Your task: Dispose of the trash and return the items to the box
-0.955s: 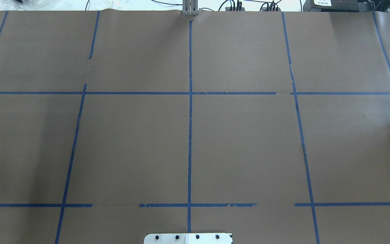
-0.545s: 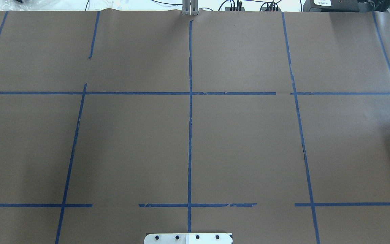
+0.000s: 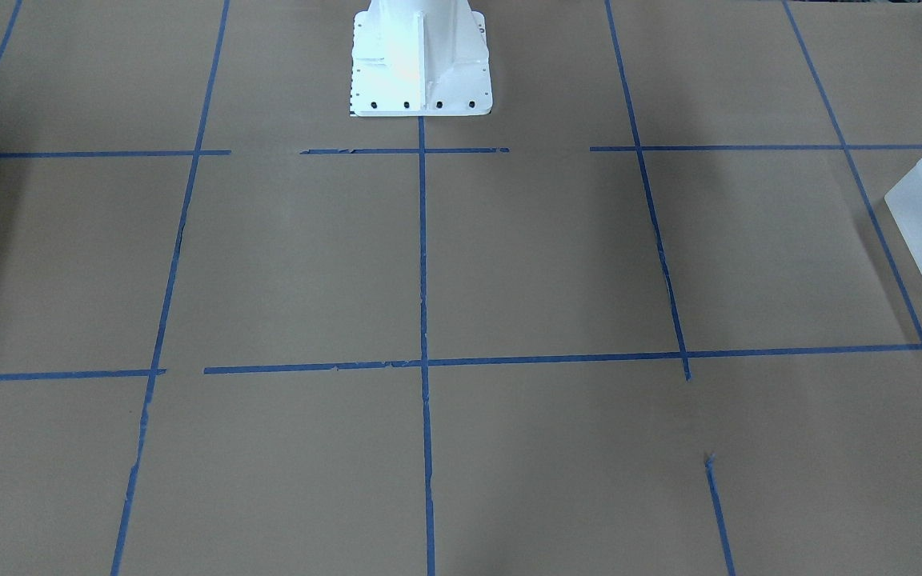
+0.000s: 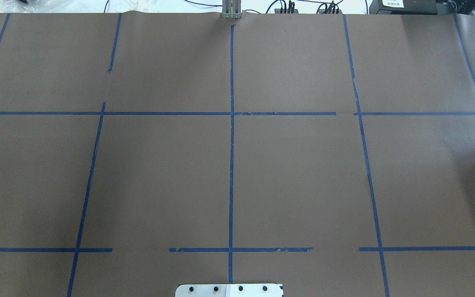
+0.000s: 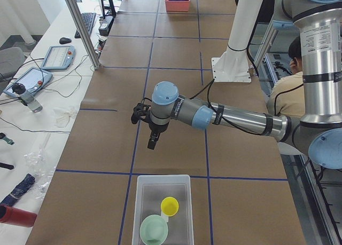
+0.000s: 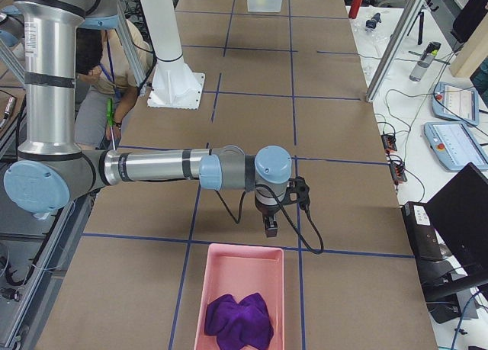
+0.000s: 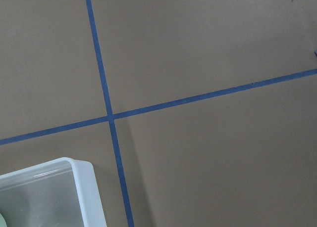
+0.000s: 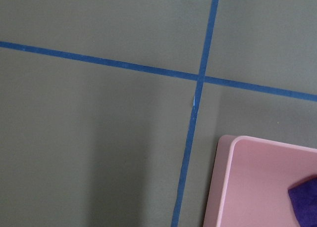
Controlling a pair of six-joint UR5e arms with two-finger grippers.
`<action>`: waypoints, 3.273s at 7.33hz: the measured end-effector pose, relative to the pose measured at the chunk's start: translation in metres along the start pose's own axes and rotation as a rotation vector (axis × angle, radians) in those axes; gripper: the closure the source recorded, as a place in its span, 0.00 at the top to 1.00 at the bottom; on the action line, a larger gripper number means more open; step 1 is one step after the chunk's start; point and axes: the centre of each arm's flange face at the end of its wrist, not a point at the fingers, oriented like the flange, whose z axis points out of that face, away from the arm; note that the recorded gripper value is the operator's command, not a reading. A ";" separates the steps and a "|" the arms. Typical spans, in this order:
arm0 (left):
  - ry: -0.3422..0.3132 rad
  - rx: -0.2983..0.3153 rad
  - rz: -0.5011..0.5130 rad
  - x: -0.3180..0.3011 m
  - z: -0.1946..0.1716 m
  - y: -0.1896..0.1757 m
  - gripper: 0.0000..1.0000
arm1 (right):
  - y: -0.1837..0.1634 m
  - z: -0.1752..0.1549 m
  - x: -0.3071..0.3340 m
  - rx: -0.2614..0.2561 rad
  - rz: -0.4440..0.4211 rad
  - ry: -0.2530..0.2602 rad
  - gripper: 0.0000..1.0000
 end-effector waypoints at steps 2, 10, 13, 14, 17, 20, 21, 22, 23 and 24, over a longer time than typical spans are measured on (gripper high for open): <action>-0.001 -0.006 -0.004 -0.002 0.002 0.004 1.00 | 0.001 -0.002 -0.019 -0.038 0.010 0.000 1.00; 0.053 -0.017 0.000 0.002 0.006 0.011 1.00 | -0.010 -0.003 -0.042 -0.037 -0.003 0.009 1.00; 0.097 -0.034 -0.016 0.002 0.008 0.018 1.00 | -0.014 -0.005 -0.042 -0.033 -0.008 0.031 1.00; 0.096 -0.035 -0.019 0.001 0.008 0.018 1.00 | -0.014 -0.005 -0.041 -0.034 -0.007 0.033 1.00; 0.091 -0.035 -0.020 -0.001 0.009 0.014 1.00 | -0.015 -0.003 -0.045 -0.030 -0.023 0.033 1.00; 0.042 -0.041 -0.027 -0.009 0.013 0.017 1.00 | -0.017 0.000 -0.050 -0.029 -0.035 0.024 1.00; 0.035 -0.045 -0.032 -0.012 0.016 0.018 1.00 | -0.017 0.000 -0.051 -0.023 -0.042 0.020 1.00; 0.032 -0.054 -0.032 -0.015 0.020 0.020 1.00 | -0.017 0.001 -0.051 -0.023 -0.045 0.017 1.00; 0.029 -0.084 -0.002 -0.025 0.028 0.024 1.00 | -0.017 0.003 -0.052 -0.025 -0.047 0.016 1.00; 0.027 -0.140 0.041 -0.038 0.033 0.027 1.00 | -0.017 0.005 -0.053 -0.028 -0.049 0.014 1.00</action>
